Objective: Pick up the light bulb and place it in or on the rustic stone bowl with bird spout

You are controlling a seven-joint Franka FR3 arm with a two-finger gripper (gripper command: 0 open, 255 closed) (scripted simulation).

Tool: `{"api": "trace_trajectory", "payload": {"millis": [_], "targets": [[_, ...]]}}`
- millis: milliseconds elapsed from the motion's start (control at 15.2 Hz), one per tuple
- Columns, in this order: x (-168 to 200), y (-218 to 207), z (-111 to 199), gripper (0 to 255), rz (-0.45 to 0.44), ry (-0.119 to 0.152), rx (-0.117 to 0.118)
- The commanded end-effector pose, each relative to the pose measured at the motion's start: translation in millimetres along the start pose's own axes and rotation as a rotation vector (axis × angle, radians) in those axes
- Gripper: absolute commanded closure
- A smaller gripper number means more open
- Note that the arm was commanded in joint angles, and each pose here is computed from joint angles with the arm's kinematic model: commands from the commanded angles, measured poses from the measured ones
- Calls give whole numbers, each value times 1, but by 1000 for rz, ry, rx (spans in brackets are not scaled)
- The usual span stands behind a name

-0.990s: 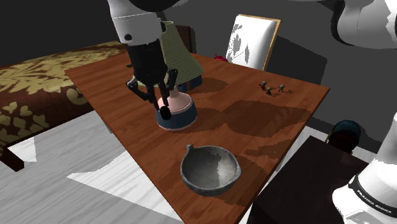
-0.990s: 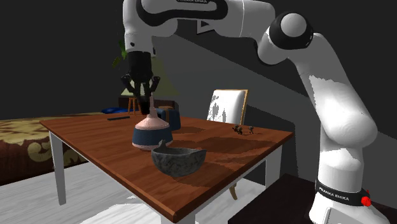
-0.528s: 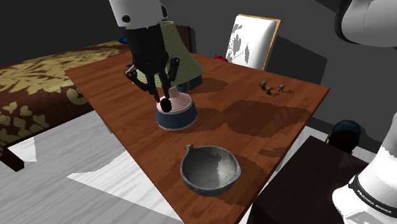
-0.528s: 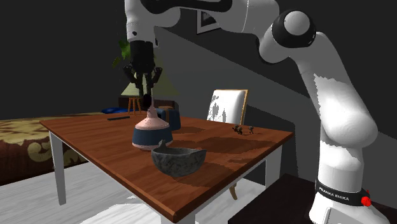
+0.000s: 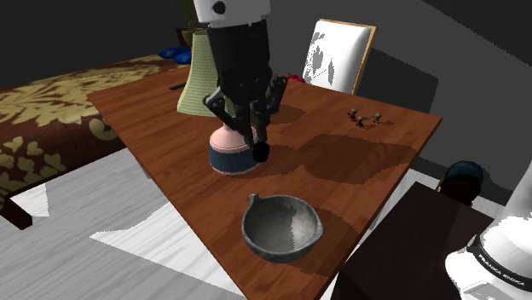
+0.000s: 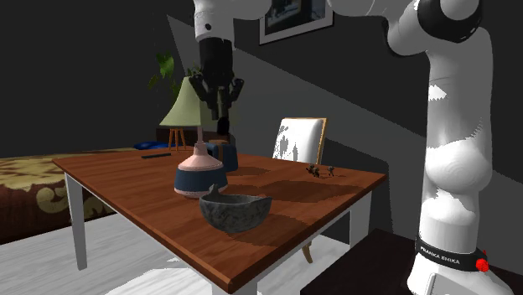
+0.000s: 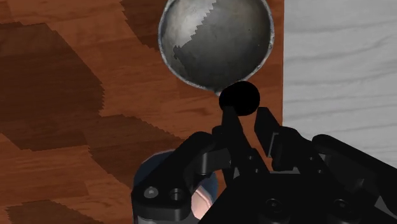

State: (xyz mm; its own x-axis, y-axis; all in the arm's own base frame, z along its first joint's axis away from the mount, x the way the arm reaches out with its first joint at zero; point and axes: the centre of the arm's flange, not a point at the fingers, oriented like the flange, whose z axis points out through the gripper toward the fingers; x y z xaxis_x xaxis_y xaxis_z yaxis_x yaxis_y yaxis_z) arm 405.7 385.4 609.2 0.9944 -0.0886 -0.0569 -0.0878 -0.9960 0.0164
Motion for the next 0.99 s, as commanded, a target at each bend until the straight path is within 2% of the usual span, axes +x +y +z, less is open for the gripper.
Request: {"api": "trace_trajectory", "payload": {"millis": [0, 66, 198, 264, 330, 924], "targets": [[-24, 9, -5, 255, 1, -1, 0], [-37, 14, -7, 255, 1, -1, 0], [-37, 13, 4, 255, 1, -1, 0], [-34, 11, -1, 255, 0, 0, 0], [-34, 11, -1, 0, 0, 0, 0], [-28, 14, 118, 0, 393, -62, -5]]}}
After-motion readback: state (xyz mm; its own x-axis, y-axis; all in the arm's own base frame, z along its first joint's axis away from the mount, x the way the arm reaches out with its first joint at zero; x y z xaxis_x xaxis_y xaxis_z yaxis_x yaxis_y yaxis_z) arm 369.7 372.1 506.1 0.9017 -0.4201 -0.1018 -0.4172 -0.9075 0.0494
